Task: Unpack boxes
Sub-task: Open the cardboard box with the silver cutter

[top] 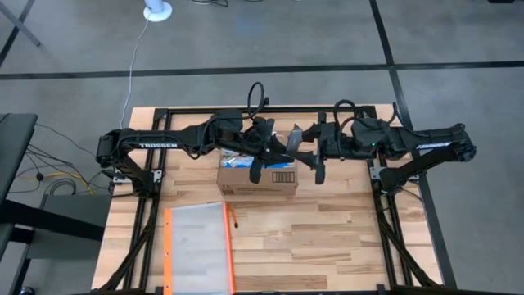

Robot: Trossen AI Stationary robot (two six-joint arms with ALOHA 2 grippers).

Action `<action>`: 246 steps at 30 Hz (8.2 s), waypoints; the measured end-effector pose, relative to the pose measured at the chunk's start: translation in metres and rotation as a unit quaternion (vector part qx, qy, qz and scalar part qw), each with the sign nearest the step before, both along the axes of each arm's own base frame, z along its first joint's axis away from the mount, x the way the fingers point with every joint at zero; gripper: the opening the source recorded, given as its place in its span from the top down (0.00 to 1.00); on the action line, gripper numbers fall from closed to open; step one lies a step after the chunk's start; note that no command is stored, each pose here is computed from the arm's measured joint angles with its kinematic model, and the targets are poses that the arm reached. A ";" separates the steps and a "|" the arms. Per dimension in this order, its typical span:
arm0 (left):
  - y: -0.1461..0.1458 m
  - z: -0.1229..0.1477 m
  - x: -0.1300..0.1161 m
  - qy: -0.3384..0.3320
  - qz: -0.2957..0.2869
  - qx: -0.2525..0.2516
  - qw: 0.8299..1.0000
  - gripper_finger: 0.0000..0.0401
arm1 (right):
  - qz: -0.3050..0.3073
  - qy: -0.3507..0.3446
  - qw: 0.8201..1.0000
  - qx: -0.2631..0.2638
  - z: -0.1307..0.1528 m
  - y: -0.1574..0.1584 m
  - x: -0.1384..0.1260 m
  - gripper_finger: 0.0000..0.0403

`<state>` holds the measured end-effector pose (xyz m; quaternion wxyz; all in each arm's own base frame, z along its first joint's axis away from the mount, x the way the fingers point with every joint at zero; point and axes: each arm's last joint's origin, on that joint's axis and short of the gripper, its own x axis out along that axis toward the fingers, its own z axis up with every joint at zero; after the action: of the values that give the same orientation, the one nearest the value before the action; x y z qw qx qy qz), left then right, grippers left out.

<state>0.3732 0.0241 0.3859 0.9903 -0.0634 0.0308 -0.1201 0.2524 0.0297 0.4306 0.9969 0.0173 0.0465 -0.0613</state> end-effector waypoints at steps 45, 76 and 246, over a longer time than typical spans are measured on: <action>0.006 0.028 -0.023 -0.041 0.021 -0.018 0.999 0.54 | -0.010 0.069 0.997 -0.026 -0.016 -0.005 0.006 0.85; 0.007 0.024 -0.013 -0.068 0.039 0.001 0.997 0.76 | -0.009 0.053 0.998 -0.028 -0.020 -0.006 0.021 0.85; 0.021 0.037 -0.022 -0.263 0.044 -0.029 0.963 0.85 | -0.020 -0.201 0.976 -0.078 -0.013 -0.010 0.002 0.70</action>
<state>0.3513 0.0452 0.4225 0.9655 -0.0591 -0.2373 -0.0896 0.2548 0.0192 0.4174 0.9827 -0.0476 -0.1604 -0.0798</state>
